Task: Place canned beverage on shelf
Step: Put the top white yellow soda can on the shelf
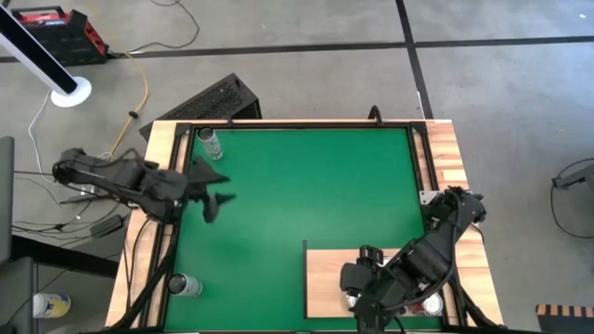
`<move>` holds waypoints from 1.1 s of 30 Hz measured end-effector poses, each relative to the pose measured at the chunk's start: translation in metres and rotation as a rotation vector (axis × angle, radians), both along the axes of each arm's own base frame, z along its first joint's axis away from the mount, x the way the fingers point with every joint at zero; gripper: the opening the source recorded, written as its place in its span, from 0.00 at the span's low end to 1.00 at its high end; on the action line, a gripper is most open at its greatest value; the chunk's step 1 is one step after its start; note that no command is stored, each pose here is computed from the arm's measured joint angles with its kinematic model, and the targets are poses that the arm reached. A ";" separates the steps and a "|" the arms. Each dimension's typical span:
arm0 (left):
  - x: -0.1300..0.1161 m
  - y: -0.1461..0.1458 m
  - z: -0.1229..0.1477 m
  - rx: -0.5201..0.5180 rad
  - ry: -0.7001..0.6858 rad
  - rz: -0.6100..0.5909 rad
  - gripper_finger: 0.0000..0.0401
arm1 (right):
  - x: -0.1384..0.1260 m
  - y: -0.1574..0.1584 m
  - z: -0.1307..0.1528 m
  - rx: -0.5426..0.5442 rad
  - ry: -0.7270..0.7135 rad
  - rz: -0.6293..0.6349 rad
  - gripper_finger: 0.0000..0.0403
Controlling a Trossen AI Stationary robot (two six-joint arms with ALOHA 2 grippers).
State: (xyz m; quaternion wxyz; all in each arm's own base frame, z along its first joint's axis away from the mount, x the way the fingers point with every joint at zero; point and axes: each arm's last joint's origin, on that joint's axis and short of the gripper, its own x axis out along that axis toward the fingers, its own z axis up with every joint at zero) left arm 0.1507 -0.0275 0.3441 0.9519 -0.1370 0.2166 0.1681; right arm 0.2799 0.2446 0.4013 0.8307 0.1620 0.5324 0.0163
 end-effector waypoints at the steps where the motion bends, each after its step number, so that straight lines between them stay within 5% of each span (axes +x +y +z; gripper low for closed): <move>1: -0.004 0.006 0.005 -0.005 0.025 0.055 0.64 | 0.000 0.000 0.000 -0.012 -0.008 0.000 0.82; 10: -0.019 0.082 0.024 -0.007 0.265 0.428 0.64 | 0.005 0.000 0.002 -0.011 -0.066 -0.016 0.82; 19: -0.031 0.181 -0.008 -0.182 0.495 0.612 0.64 | 0.010 -0.002 0.005 -0.014 -0.124 -0.067 0.82; 33: -0.025 0.223 -0.030 -0.156 0.604 0.647 0.79 | 0.010 -0.002 0.004 -0.012 -0.127 -0.103 0.82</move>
